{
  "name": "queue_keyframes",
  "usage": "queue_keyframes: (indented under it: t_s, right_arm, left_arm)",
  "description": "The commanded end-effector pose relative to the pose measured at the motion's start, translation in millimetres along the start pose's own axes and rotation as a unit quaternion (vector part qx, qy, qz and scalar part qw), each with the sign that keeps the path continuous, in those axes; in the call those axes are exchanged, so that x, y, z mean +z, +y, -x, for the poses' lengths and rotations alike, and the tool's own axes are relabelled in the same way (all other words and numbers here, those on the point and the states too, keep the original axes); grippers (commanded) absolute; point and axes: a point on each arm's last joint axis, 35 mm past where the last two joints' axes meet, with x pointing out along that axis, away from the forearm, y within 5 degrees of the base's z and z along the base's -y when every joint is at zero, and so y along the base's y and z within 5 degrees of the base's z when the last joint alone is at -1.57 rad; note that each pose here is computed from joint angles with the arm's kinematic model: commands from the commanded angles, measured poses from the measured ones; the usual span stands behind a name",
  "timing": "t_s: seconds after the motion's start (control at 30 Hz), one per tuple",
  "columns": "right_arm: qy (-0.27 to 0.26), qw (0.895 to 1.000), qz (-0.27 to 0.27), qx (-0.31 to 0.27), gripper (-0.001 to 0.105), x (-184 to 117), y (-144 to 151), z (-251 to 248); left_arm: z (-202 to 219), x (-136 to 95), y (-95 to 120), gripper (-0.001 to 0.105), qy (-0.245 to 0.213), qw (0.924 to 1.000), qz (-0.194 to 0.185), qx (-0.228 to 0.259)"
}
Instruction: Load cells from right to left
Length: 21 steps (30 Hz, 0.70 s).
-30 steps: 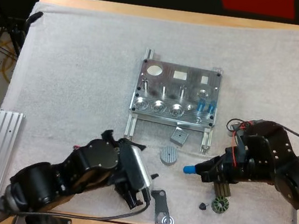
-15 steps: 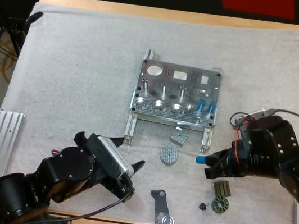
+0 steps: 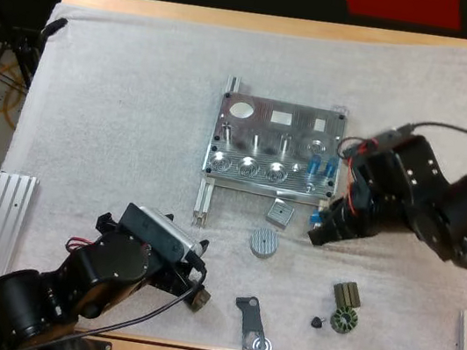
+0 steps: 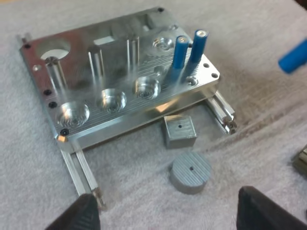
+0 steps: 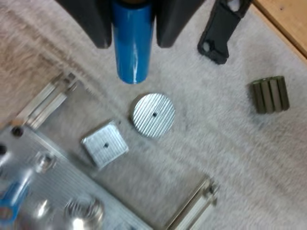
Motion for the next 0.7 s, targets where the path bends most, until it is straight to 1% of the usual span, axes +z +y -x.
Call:
queue_keyframes:
  t_s: [0.0,0.2,0.4,0.67]
  right_arm:
    - [0.008,1.000,0.014,-0.007,0.000,7,-3,3]
    - [0.015,0.998,0.042,-0.039,0.000,32,-15,-3]
    - [0.042,0.996,0.058,-0.051,0.000,52,-25,-16]
    - [0.059,0.994,0.071,-0.066,0.000,75,-37,-37]
  left_arm:
    - [3,1,1,0.059,-0.006,0.9999,0.005,0.012]
    - [3,1,1,0.059,-0.006,0.9999,0.003,0.013]
    - [3,1,1,0.059,-0.006,0.9999,-0.002,0.013]
    - [3,1,1,0.059,-0.005,0.9998,-0.012,0.013]
